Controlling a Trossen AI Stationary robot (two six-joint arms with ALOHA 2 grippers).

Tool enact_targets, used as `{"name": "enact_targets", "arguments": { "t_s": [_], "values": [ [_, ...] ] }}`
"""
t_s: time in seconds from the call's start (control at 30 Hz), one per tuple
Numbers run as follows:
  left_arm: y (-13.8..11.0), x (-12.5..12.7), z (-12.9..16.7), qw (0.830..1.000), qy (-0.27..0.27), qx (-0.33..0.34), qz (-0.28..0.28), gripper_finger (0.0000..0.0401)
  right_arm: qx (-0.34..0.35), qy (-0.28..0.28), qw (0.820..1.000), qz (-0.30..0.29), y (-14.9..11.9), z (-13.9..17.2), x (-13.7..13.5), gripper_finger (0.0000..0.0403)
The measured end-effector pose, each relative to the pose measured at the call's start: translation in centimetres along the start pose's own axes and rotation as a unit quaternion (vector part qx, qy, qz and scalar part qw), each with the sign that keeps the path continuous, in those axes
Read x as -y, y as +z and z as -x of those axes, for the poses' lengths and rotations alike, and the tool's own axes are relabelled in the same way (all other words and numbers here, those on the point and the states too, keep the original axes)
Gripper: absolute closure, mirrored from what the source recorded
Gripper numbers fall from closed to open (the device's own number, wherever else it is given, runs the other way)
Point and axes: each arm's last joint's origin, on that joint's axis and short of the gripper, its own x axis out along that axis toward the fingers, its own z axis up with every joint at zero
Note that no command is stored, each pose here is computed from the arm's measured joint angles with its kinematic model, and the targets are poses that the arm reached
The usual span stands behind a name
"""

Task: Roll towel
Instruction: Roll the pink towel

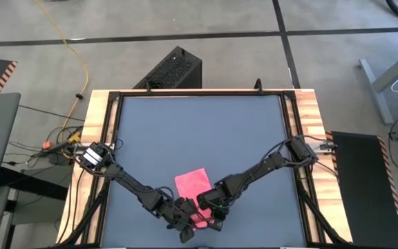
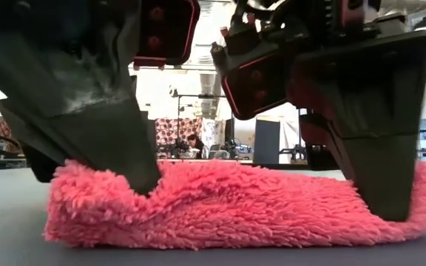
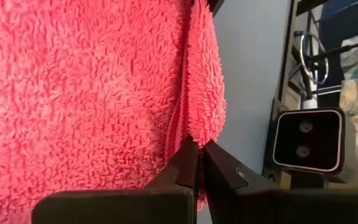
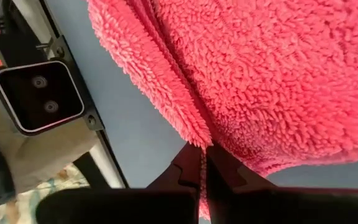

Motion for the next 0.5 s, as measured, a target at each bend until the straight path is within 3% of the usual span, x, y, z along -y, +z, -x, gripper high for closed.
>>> {"name": "enact_targets", "arguments": {
  "t_s": [0.5],
  "values": [
    [-1.7,-0.5,-0.1,0.993,-0.099,0.034,0.059,0.0401,-0.028,0.05,0.998,-0.015,0.8,0.7,0.2,0.0377]
  ]
}}
